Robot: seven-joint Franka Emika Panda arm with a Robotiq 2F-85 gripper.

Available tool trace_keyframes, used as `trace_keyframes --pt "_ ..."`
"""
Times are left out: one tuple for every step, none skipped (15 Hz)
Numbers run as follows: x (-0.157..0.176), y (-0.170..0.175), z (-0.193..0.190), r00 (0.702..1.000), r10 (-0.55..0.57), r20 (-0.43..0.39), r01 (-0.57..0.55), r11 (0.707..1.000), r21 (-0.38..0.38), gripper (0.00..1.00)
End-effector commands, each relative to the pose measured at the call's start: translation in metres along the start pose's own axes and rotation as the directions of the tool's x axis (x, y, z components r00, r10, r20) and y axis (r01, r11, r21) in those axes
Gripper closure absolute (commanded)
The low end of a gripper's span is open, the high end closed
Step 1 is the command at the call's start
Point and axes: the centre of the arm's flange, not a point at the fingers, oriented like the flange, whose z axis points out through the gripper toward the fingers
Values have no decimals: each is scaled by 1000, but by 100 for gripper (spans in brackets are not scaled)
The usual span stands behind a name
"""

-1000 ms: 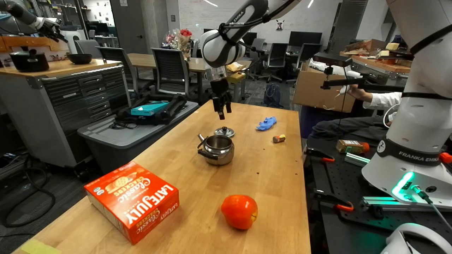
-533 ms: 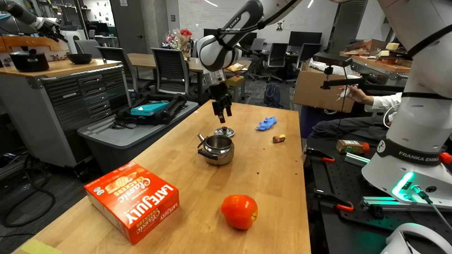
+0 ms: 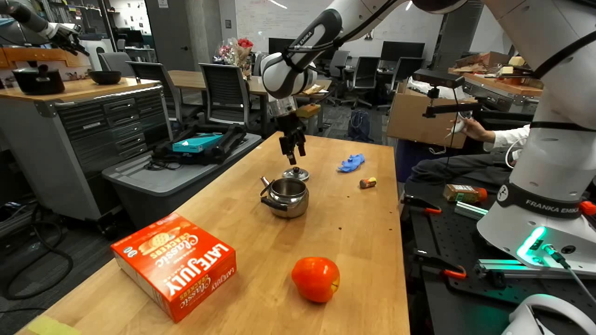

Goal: Put the silver lid on the kettle

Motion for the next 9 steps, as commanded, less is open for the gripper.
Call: trace_keyframes --pt "17 8 -4 1000 16 10 -17 999 33 0" --pt "18 10 -4 1000 15 15 -16 999 33 0" --pt "19 10 -4 1000 14 22 -15 999 33 0" --pt "20 10 -5 1000 7 29 -8 999 33 0" --pt "21 10 -5 999 2 38 -3 999 34 0" --pt "22 9 -6 999 -4 45 3 999 35 0" --pt "22 7 -4 999 -8 52 6 999 37 0" --pt "22 5 -3 998 -13 60 11 999 39 0" --pt "23 4 -2 998 -14 64 11 999 40 0"
